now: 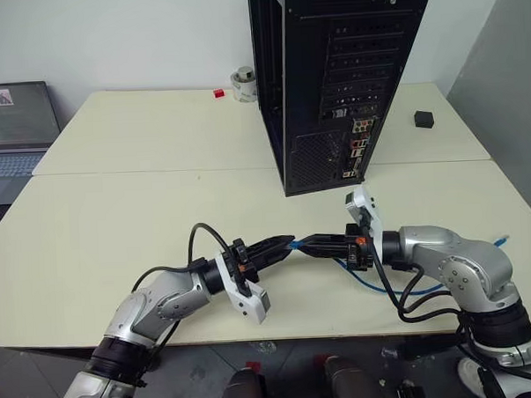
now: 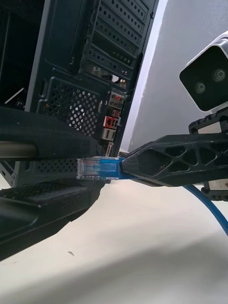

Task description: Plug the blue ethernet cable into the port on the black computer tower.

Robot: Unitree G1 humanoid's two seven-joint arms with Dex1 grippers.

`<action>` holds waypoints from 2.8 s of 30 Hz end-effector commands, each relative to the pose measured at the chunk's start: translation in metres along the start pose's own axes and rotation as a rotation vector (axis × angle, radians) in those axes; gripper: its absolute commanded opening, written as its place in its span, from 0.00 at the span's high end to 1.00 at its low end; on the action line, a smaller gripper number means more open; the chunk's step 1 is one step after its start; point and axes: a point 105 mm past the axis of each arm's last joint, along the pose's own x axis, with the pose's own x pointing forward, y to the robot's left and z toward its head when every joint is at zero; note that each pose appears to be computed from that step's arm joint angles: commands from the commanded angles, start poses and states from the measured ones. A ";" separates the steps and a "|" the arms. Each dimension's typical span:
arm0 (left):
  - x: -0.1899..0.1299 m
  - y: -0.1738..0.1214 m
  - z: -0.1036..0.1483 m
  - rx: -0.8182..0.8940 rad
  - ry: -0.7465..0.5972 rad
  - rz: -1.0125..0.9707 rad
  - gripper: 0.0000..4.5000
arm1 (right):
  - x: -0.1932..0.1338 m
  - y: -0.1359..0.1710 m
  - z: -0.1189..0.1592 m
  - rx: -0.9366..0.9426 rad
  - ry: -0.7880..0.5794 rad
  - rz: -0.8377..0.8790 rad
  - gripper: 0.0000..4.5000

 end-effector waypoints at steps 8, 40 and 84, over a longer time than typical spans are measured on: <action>-0.001 0.002 0.013 -0.021 -0.069 0.015 0.94 | -0.003 0.005 0.013 -0.019 -0.015 0.040 1.00; 0.049 0.042 -0.006 -1.143 0.192 0.132 0.01 | -0.074 -0.061 0.062 -0.395 -0.221 -0.832 1.00; 0.063 0.054 -0.022 -1.099 0.281 0.195 0.01 | -0.054 -0.119 0.085 -0.244 -0.413 -1.146 1.00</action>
